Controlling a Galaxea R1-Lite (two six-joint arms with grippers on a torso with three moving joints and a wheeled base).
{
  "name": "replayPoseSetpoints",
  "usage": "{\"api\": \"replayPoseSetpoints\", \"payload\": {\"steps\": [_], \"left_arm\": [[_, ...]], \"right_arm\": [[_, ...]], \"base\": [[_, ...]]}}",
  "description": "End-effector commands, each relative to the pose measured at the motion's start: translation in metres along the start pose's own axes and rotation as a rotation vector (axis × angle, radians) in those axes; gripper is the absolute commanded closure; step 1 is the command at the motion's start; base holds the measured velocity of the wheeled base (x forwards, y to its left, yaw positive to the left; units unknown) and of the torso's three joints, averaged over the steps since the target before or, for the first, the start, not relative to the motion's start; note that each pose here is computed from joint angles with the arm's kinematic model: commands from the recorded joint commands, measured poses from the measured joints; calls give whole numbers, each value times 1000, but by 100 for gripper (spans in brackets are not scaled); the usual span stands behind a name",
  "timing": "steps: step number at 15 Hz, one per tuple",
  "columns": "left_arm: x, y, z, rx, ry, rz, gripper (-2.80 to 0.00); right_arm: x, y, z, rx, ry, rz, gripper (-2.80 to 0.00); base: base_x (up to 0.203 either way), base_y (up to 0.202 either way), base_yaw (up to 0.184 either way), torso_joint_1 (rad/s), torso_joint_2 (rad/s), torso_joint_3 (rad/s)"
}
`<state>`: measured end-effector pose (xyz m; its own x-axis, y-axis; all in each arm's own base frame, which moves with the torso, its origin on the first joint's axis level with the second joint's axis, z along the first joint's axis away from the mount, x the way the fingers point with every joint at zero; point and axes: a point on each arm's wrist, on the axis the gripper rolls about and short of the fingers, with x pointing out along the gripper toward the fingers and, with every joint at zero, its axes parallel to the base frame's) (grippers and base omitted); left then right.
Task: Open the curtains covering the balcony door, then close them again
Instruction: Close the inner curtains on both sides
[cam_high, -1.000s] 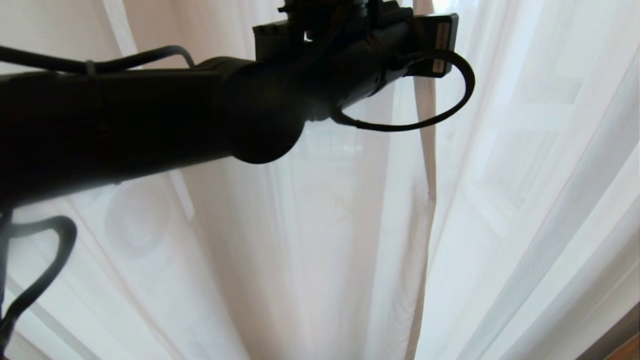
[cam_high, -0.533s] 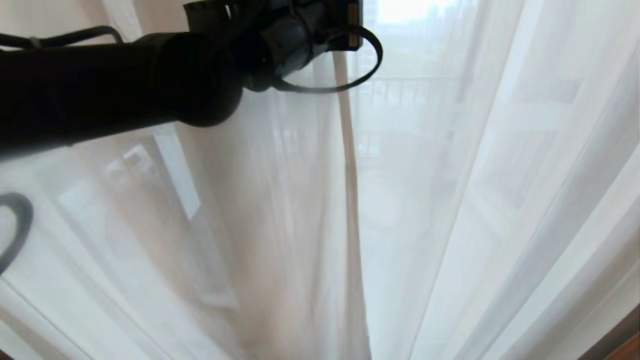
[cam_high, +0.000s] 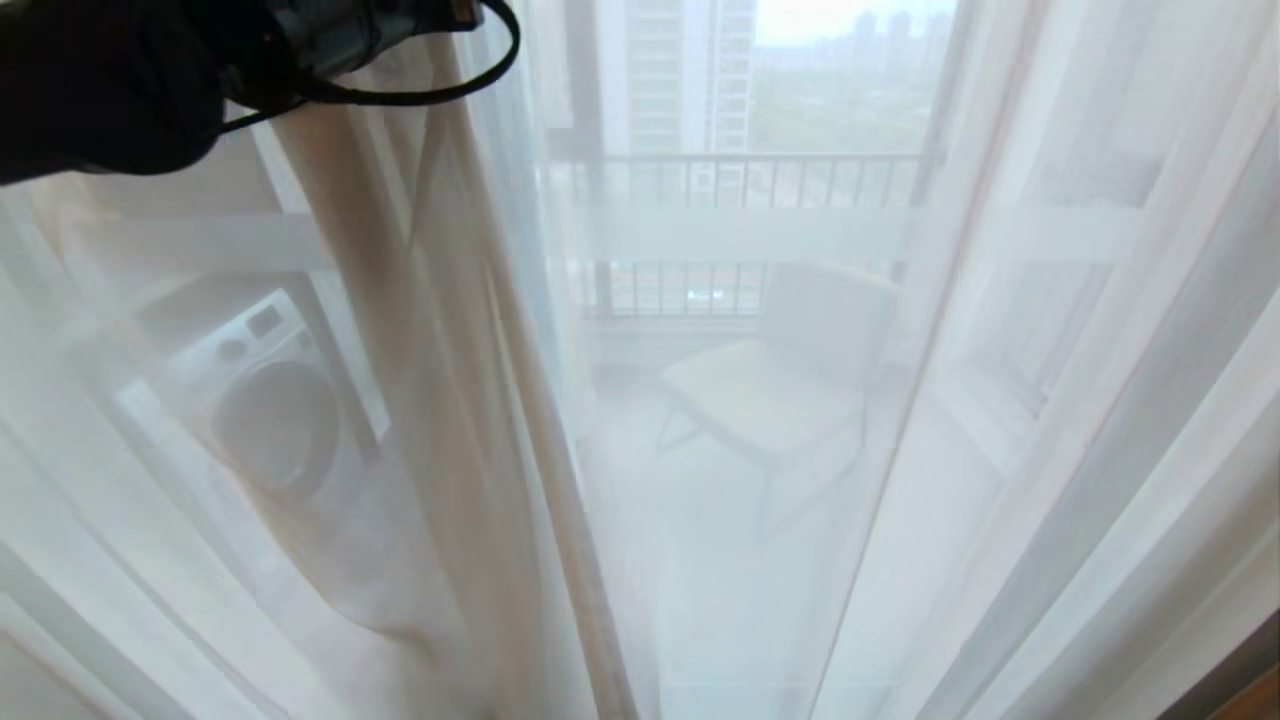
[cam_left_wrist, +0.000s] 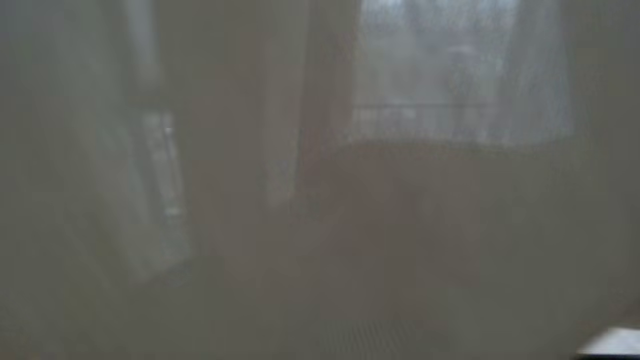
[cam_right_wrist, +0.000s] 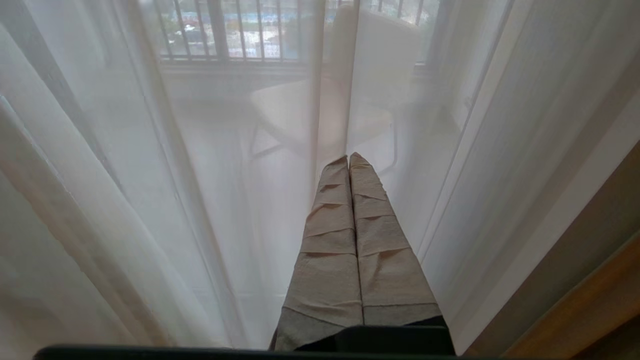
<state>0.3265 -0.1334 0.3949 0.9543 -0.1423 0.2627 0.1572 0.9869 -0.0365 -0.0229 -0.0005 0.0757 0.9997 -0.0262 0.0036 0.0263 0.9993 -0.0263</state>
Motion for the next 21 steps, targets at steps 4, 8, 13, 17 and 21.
{"api": "replayPoseSetpoints", "payload": {"steps": [4,8,13,17,21], "left_arm": [[-52,68,-9,67,115,181,0],[-68,87,-14,81,148,245,0],[-68,83,-15,81,149,229,0],[-71,78,-15,77,151,214,0],[-86,76,-15,74,163,202,-280]], "right_arm": [[0,0,0,0,1,0,0],[0,0,0,-1,1,0,0],[0,0,0,-1,1,-1,0],[0,0,0,-1,1,0,0],[0,0,0,-1,1,0,0]], "base": [[0,0,0,0,0,0],[0,0,0,0,0,0],[0,0,0,0,0,0],[0,0,0,0,0,0],[0,0,0,0,0,0]]}}
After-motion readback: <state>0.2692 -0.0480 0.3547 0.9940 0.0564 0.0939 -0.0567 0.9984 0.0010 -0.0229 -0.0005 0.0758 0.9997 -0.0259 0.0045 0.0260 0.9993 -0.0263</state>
